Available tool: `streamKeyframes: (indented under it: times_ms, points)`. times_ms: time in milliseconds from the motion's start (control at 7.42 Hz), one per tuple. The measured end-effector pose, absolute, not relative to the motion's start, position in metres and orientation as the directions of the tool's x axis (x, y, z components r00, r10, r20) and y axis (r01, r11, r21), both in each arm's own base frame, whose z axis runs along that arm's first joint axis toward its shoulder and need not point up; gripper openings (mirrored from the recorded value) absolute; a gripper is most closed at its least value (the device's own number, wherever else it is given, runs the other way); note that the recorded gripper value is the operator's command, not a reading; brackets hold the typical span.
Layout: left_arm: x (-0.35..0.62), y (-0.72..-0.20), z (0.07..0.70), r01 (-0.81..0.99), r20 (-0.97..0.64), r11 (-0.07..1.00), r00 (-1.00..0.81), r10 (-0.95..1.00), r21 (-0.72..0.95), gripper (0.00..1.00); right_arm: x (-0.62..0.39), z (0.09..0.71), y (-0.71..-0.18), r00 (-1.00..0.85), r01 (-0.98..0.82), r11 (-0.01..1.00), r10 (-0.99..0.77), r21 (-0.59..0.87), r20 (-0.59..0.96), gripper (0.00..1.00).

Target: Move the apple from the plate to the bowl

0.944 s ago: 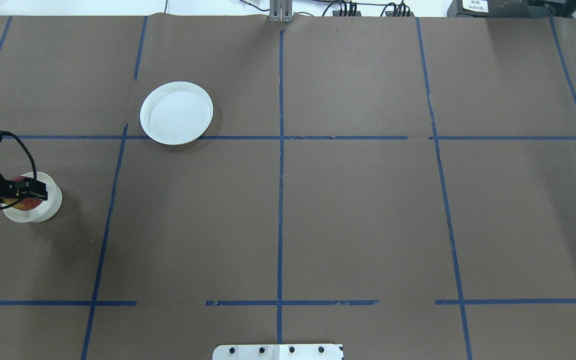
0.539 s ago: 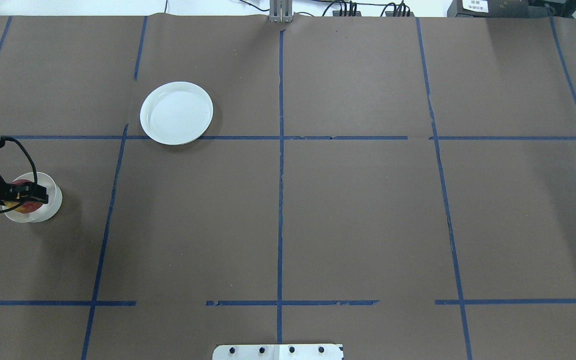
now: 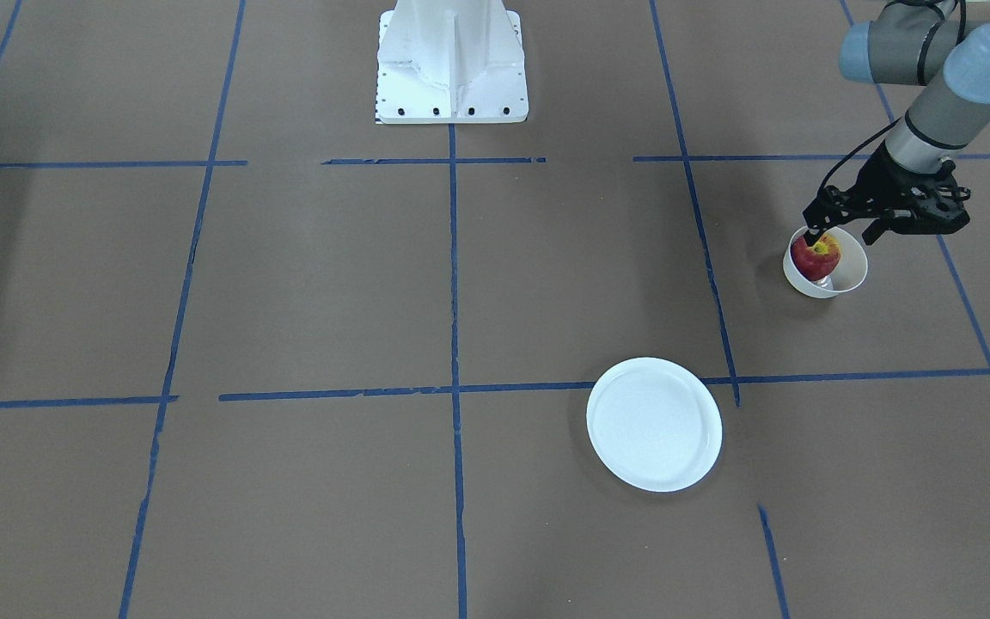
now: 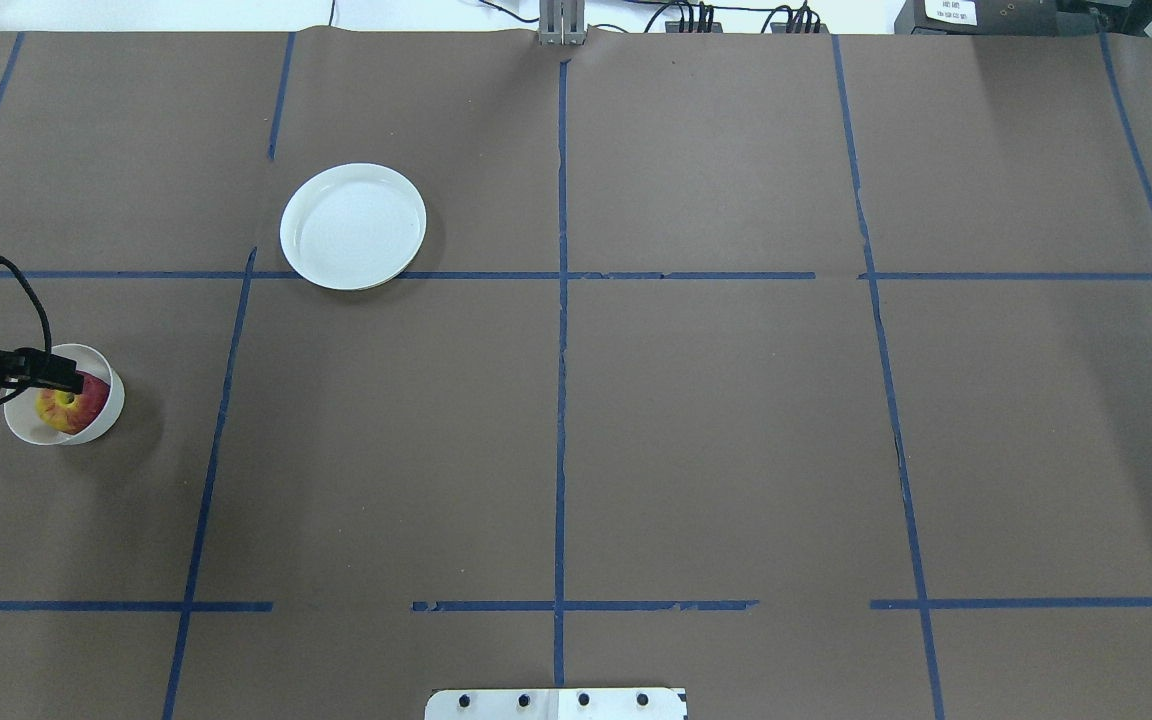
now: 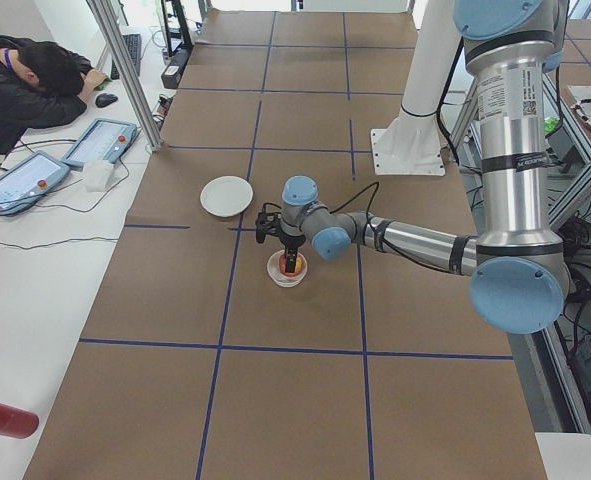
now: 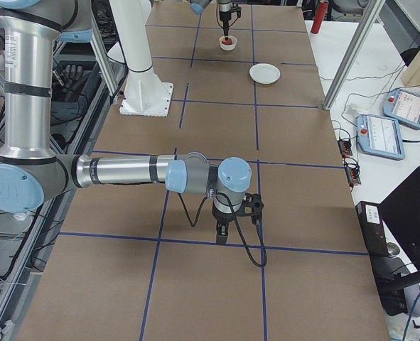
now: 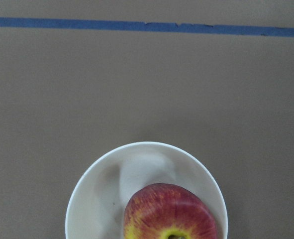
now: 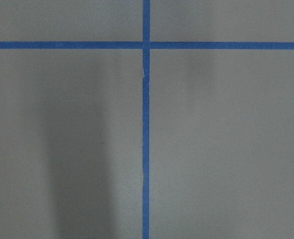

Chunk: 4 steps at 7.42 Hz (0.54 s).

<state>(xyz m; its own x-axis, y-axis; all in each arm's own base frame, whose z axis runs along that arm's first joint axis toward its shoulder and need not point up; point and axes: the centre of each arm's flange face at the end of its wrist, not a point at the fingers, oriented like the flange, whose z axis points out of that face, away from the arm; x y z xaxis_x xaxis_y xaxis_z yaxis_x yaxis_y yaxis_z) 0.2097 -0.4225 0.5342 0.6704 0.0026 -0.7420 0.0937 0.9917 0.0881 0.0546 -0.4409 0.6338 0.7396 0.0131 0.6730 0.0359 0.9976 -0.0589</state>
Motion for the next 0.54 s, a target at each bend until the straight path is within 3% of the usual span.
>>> streamKeyframes:
  times_ms: [539]
  points:
    - [0.118, -0.512, 0.481, -0.053, -0.626, 0.969, 0.754, 0.199, 0.243, 1.0, 0.055, 0.634, -0.441, 0.74, 0.036, 0.998, 0.013, -0.059, 0.673, 1.0]
